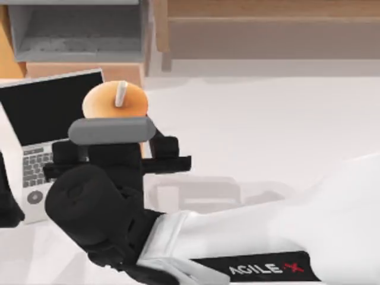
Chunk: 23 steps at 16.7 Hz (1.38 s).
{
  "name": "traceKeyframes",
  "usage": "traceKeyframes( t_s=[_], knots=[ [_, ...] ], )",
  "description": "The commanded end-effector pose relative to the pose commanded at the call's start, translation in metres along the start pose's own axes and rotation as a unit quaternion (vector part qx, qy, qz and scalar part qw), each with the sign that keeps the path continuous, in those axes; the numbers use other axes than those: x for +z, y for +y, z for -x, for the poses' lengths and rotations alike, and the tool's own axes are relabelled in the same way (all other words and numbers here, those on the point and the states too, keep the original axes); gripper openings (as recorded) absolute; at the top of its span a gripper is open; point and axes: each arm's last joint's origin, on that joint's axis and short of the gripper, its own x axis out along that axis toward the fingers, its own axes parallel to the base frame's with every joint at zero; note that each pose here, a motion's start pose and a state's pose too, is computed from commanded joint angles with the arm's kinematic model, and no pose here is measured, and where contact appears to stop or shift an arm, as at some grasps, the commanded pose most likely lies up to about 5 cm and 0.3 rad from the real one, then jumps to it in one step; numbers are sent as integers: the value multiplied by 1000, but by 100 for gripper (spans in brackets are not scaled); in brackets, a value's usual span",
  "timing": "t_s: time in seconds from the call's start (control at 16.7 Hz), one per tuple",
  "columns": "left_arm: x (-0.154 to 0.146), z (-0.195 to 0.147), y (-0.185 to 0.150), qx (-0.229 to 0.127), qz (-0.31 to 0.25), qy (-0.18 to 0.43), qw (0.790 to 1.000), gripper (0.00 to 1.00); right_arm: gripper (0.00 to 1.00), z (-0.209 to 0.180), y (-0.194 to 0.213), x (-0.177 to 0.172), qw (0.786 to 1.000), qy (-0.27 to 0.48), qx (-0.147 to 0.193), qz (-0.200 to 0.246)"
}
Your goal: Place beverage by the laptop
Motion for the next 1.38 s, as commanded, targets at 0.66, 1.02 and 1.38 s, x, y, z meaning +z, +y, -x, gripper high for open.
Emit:
traceKeyframes(
  t_s=[0.66, 1.02, 1.38],
  knots=[
    [0, 0, 0, 0, 0, 0, 1000, 100, 0, 7, -2, 1, 999, -21, 7, -45],
    [0, 0, 0, 0, 0, 0, 1000, 100, 0, -14, -17, -16, 999, -7, -28, -19],
    [0, 0, 0, 0, 0, 0, 1000, 100, 0, -31, -26, -38, 998, 18, -55, 25]
  ],
)
